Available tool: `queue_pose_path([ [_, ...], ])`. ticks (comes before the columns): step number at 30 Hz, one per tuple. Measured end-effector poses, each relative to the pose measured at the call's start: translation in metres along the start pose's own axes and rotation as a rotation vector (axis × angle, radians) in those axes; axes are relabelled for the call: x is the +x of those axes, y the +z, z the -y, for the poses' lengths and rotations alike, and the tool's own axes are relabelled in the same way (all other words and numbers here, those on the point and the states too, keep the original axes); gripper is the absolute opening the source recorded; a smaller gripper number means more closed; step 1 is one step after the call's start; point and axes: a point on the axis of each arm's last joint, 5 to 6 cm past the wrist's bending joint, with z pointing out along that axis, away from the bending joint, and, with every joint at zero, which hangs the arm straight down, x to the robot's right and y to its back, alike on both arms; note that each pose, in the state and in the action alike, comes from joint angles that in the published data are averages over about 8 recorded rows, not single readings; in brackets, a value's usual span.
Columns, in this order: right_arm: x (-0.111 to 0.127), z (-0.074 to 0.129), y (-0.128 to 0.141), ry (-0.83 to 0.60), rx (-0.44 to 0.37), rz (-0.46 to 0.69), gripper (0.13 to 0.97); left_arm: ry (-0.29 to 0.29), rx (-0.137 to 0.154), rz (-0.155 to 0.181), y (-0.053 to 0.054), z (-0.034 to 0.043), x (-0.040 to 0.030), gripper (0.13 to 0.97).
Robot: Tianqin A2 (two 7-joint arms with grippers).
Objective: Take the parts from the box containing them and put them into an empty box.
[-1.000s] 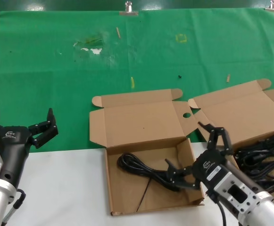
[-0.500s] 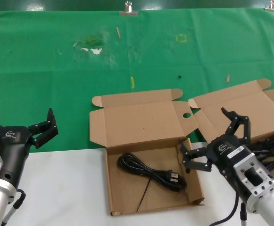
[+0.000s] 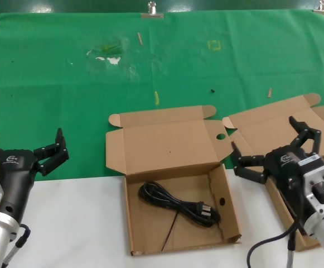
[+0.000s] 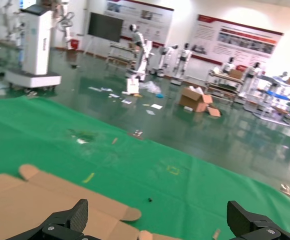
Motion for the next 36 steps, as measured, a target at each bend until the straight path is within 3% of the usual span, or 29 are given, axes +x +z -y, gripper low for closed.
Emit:
queue_pose_path([
  [19,0.024,-0.005,0.009,0.212,0.007,-0.164,0.966,0.000,0.000,0.000,0.000,0.0000,0.0000,0.966],
  [36,0.025,-0.005,0.010,0.227,0.007,-0.176,0.966,0.000,0.000,0.000,0.000,0.0000,0.0000,0.966],
])
